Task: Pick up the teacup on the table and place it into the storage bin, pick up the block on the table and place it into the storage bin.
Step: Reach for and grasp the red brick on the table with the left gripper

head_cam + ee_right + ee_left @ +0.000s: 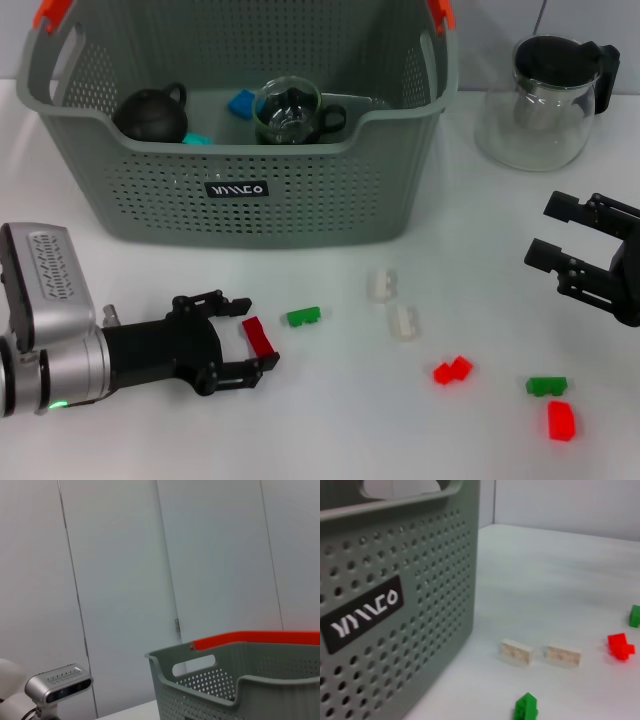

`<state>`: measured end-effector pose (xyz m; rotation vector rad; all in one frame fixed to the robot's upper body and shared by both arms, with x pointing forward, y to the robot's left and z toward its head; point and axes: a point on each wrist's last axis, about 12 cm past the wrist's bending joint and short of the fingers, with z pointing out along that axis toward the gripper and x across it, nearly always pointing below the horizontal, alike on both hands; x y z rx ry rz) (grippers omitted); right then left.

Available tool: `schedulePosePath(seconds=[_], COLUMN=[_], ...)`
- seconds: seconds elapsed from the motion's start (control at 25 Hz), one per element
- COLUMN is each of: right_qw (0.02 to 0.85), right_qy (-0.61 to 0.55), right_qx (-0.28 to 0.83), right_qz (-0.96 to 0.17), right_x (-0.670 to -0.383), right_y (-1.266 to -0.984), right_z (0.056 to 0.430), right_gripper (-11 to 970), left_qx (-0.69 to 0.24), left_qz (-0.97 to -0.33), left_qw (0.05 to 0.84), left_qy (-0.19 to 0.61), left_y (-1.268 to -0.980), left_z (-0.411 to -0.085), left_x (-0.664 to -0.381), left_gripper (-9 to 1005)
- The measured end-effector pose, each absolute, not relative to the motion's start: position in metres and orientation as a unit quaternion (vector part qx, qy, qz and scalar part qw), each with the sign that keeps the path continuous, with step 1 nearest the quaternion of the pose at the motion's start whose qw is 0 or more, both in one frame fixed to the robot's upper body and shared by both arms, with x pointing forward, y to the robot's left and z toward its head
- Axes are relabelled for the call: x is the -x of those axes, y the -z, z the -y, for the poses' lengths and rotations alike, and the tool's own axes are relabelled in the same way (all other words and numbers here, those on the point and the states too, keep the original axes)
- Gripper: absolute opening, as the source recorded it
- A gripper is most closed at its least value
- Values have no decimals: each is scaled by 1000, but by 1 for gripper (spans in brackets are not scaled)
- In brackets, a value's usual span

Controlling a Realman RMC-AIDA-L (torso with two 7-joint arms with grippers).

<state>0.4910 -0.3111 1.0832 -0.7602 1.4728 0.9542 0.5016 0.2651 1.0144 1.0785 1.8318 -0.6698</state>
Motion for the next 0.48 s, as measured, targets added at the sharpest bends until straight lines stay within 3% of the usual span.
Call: schedulePosePath(seconds=[0.48], right_qw=[577], right_qy=[-408], right_qx=[324], right_qz=[-629], right_x=[-490], right_y=[-1083], right_z=[311], right_gripper=[685], left_qx=[-423], left_qz=[-748], left_qw=[439], left_qy=[263], left_y=[-1008], left_z=[-263], left_x=[-501], left_gripper=[803])
